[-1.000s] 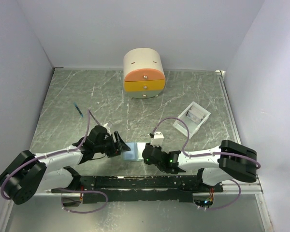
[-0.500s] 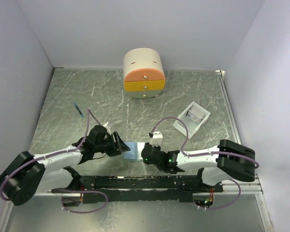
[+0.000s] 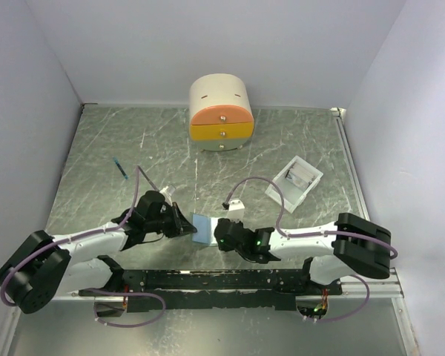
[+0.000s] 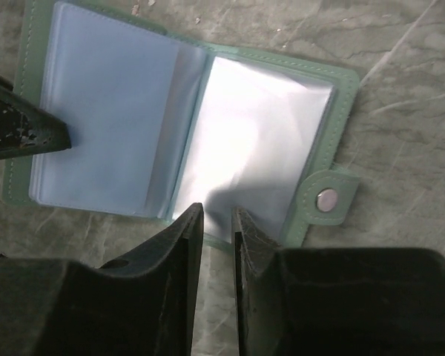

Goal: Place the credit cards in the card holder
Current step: Open the card holder at the center of the board.

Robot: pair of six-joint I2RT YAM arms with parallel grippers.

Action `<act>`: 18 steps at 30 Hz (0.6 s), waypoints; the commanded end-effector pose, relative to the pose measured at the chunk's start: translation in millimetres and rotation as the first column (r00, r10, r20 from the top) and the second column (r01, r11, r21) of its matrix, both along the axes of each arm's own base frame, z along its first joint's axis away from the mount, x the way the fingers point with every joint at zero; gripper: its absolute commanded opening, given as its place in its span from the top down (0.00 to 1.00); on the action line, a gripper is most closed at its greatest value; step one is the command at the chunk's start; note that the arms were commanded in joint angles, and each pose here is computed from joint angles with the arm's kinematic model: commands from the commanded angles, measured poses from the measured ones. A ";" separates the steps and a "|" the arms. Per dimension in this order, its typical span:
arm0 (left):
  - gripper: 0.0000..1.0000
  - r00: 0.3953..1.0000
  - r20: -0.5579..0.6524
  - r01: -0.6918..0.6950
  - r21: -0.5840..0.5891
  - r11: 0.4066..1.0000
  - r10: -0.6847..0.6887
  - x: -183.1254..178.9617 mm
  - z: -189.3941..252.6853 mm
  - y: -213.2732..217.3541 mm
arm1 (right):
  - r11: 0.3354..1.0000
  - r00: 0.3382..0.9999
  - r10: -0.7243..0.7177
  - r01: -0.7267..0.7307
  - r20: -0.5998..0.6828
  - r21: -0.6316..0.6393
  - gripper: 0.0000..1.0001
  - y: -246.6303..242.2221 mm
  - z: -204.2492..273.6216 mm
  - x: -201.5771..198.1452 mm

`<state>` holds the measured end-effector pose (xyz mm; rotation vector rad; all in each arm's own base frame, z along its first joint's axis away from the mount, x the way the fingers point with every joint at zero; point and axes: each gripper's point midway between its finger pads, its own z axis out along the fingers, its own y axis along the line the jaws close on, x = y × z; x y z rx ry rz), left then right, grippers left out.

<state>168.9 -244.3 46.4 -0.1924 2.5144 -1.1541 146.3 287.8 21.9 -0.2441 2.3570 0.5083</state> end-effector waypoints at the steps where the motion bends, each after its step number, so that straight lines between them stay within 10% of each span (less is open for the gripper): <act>1: 0.93 0.998 0.057 0.023 -0.014 1.000 -0.022 6.7 14.0 -3.5 | 1.000 1.000 0.001 -0.001 0.020 -0.016 0.77 -4.7 9.6 9.3; 18: 0.93 0.995 0.083 0.057 0.044 0.997 -0.061 1.2 18.1 5.1 | 0.994 0.989 0.105 -0.107 0.106 0.011 0.69 25.9 43.9 23.1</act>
